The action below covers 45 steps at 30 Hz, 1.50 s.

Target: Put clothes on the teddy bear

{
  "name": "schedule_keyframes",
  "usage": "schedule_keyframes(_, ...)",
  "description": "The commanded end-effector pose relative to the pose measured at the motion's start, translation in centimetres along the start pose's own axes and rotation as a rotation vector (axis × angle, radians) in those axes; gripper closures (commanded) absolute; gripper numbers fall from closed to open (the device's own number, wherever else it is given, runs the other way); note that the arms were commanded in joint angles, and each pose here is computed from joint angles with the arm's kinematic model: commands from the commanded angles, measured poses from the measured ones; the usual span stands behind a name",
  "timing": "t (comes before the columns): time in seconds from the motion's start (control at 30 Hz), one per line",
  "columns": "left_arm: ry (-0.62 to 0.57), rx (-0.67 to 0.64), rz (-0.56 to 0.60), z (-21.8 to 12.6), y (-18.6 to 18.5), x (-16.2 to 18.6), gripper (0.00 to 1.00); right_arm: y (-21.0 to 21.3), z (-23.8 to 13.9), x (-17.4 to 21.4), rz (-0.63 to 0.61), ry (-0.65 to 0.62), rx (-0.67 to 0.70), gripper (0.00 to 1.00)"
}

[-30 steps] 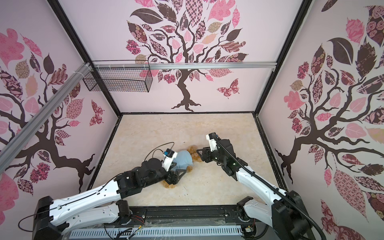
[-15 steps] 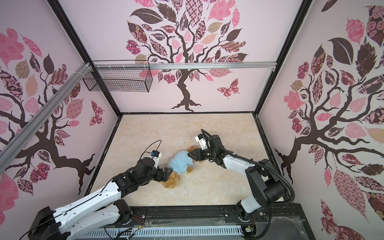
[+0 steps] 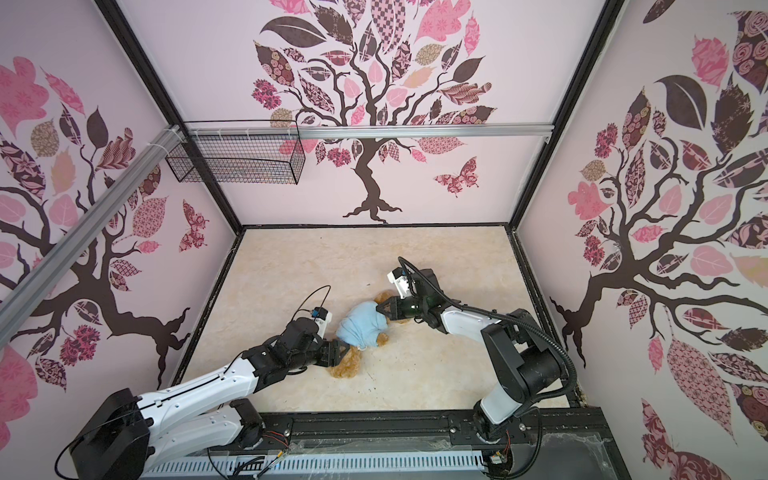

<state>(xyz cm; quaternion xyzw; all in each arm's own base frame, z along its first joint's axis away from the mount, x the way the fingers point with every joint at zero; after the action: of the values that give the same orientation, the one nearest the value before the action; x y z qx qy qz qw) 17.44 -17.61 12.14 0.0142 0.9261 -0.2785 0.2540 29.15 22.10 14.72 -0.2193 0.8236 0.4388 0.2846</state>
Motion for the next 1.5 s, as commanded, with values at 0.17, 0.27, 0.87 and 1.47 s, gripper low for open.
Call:
schedule_keyframes(0.17,0.038,-0.021,-0.057,1.1,2.9,3.1,0.71,-2.1,-2.2,-0.5,0.036,-0.067,0.097,1.0)
schedule_keyframes(0.27,0.031,-0.041,-0.05,1.0,3.3,3.2,0.85,-3.3,-3.2,-0.4,0.079,-0.087,0.1,1.0)
schedule_keyframes(0.87,-0.032,0.05,-0.012,-1.2,0.2,0.4,1.0,-4.6,-6.9,0.3,0.047,-0.202,0.244,0.87)
schedule_keyframes(1.47,0.144,-0.19,0.098,-10.1,-2.7,-8.7,1.0,12.3,-6.2,2.4,-1.131,-0.42,0.234,0.23)
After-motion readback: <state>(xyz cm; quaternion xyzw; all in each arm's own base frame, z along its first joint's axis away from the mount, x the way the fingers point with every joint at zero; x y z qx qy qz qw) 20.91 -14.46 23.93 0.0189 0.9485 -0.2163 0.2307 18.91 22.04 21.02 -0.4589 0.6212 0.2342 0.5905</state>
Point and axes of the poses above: each gripper's point midway between its finger pads, its own z axis out along the fingers, its own y axis along the line the jaws close on, x = y × z, the point moved 7 cm from there along -z, back along the fingers, and after that the axes turned 10 degrees about -z, right-handed, at the moved point
